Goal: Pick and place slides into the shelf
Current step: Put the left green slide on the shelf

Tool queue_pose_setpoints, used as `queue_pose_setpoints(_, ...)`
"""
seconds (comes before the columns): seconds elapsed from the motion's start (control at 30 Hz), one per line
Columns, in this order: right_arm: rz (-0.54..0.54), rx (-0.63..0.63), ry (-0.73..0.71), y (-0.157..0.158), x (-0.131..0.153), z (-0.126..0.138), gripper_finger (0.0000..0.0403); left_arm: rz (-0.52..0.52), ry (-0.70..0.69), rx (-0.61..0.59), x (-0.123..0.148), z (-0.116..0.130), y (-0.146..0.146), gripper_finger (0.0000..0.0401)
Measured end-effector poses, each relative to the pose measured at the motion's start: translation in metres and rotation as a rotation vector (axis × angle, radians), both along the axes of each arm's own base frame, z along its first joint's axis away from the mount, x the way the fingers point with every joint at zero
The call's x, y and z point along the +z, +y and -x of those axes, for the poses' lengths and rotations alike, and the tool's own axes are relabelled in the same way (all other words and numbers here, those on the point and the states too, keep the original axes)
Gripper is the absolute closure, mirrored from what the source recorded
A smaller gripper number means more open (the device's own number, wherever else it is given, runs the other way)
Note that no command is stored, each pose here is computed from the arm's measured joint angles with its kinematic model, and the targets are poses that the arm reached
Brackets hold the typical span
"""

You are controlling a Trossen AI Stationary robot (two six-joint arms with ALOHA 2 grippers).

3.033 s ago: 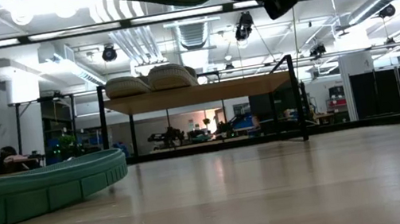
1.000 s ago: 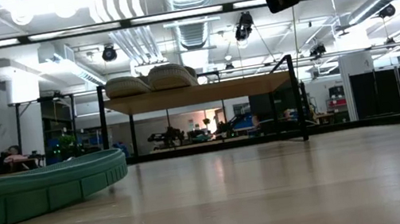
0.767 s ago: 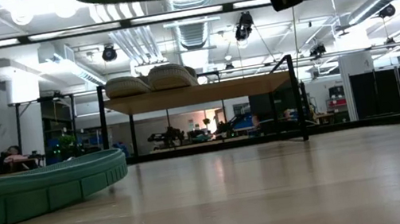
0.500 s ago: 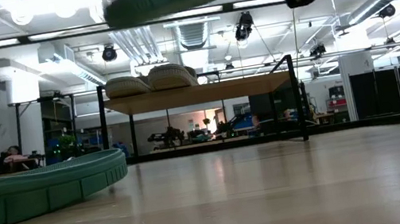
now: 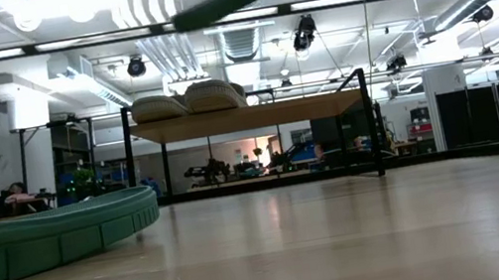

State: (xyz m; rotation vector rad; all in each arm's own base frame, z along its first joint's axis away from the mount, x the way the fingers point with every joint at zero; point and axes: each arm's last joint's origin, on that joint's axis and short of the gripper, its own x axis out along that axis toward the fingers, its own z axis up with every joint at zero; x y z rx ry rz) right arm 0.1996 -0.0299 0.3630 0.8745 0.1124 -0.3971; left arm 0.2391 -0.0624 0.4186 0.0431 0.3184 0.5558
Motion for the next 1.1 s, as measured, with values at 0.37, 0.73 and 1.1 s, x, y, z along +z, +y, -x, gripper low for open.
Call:
queue_pose_setpoints(0.37,0.235,-0.263,-0.020,0.015,0.015,0.018,0.0371,0.093,-0.161,0.114,0.000,-0.010,0.003,0.0275)
queue_pose_setpoints(0.73,0.363,-0.397,0.041,0.032,0.013,0.020,0.0371,0.252,-0.407,-0.005,-0.012,-0.033,0.013,0.0275)
queue_pose_setpoints(1.1,0.442,-0.383,0.073,0.038,0.015,0.021,0.0371,0.376,-0.679,-0.374,-0.025,-0.049,0.035,0.0275)
